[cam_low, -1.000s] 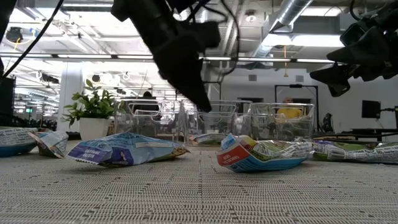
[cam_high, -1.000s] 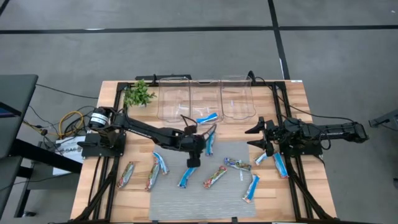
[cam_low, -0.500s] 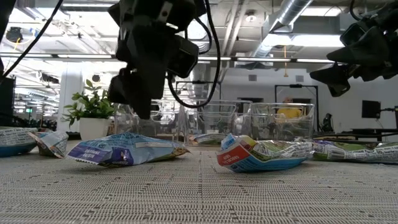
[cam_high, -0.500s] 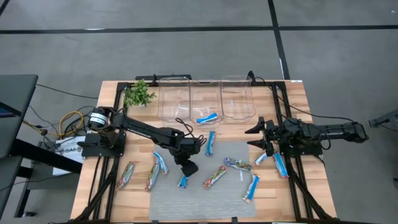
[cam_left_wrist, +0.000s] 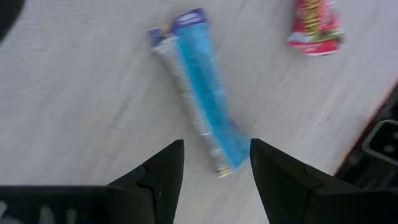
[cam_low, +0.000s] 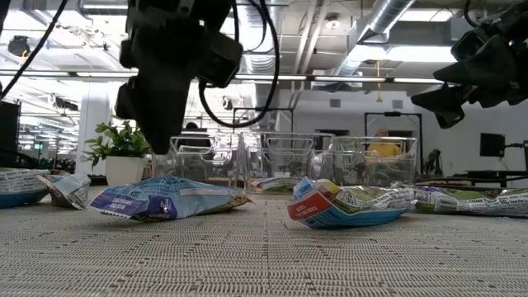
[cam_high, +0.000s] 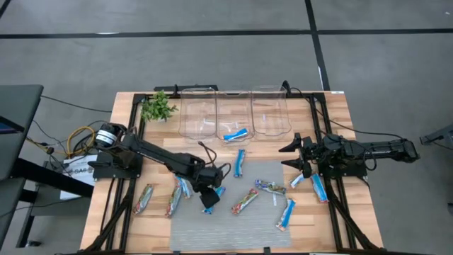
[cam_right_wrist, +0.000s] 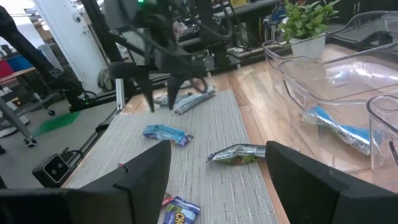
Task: Pick and place Granola Bars by type
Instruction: Put the blue granola bar into the right transparent bin
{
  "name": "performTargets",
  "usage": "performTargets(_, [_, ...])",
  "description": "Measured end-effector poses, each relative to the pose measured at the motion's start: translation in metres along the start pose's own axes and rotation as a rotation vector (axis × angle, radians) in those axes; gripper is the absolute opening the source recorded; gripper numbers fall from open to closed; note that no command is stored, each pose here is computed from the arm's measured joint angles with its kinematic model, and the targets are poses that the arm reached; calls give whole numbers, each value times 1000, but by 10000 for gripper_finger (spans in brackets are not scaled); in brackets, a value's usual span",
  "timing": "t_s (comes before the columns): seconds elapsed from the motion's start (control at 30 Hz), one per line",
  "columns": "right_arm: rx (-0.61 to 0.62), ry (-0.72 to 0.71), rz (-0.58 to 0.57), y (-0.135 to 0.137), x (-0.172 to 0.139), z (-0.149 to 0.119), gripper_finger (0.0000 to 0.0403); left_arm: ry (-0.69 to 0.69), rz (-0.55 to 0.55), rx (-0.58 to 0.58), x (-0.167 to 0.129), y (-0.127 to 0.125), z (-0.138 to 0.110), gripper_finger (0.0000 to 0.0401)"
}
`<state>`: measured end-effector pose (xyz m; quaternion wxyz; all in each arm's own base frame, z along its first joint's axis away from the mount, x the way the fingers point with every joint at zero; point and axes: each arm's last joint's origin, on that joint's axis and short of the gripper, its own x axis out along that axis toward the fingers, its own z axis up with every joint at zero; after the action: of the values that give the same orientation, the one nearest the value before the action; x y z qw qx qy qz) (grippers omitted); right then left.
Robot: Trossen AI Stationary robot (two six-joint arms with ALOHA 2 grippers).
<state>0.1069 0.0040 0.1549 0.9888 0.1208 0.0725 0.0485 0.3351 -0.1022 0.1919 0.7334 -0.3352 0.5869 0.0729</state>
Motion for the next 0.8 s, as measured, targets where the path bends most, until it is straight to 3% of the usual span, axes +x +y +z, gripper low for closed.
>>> performTargets(0.13, [0,1,0,0,0,0,255,-70,-15,-11,3,-13,-9,176])
performTargets(0.37, [0,0,0,0,0,0,255,-205,92,-72,6,-19,-21,176])
performTargets(0.8, [0,0,0,0,0,0,255,-266,103,-123,8,-25,-29,176])
